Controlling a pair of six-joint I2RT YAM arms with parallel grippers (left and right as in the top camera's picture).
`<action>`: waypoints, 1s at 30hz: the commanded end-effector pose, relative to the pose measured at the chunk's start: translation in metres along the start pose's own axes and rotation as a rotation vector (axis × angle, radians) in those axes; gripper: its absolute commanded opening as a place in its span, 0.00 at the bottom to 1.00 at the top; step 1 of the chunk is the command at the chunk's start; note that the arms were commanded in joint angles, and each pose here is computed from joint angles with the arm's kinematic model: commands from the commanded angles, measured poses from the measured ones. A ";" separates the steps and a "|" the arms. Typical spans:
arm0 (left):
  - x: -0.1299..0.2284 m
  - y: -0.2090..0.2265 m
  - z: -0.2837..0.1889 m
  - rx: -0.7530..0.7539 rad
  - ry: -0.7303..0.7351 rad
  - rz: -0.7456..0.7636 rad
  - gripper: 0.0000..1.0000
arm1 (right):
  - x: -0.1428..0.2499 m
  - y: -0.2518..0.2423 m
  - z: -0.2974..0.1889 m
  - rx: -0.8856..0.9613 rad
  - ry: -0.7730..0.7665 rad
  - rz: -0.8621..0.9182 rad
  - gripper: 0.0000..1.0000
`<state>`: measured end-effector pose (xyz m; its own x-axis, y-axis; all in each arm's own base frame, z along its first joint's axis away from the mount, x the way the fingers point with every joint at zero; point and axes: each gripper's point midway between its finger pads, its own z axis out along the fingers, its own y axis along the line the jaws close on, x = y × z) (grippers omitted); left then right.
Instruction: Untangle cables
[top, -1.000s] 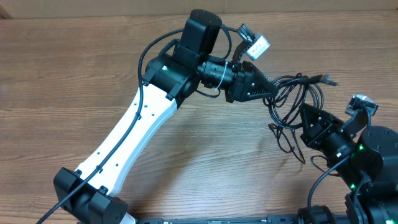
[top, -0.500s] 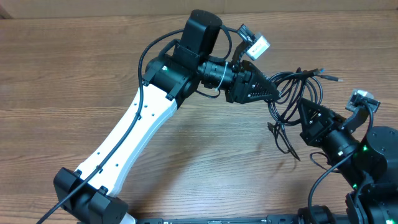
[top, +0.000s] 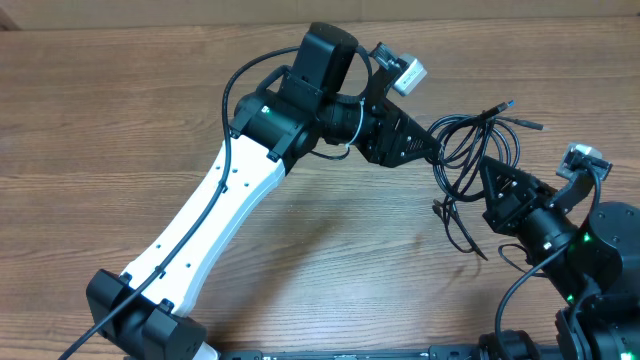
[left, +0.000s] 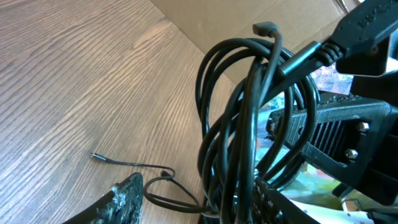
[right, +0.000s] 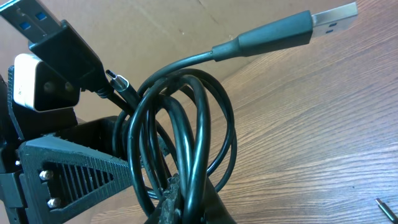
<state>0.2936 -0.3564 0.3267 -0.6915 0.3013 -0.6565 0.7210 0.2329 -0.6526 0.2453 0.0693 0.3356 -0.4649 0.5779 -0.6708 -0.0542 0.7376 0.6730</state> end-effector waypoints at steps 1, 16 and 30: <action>-0.005 -0.013 -0.004 0.004 -0.018 0.004 0.53 | -0.009 0.010 -0.006 -0.030 -0.034 -0.011 0.04; -0.004 -0.032 0.010 0.044 -0.011 0.056 0.04 | -0.005 -0.007 -0.006 0.051 -0.025 -0.003 0.04; -0.005 -0.031 0.009 0.044 -0.014 0.055 0.05 | 0.000 -0.064 -0.017 0.343 -0.055 0.014 0.04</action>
<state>0.2676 -0.3822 0.3329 -0.6626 0.3334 -0.6706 0.7416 0.1673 -0.6496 0.2352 0.0376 0.2931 -0.4815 0.5950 -0.6436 0.1824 0.7863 0.5904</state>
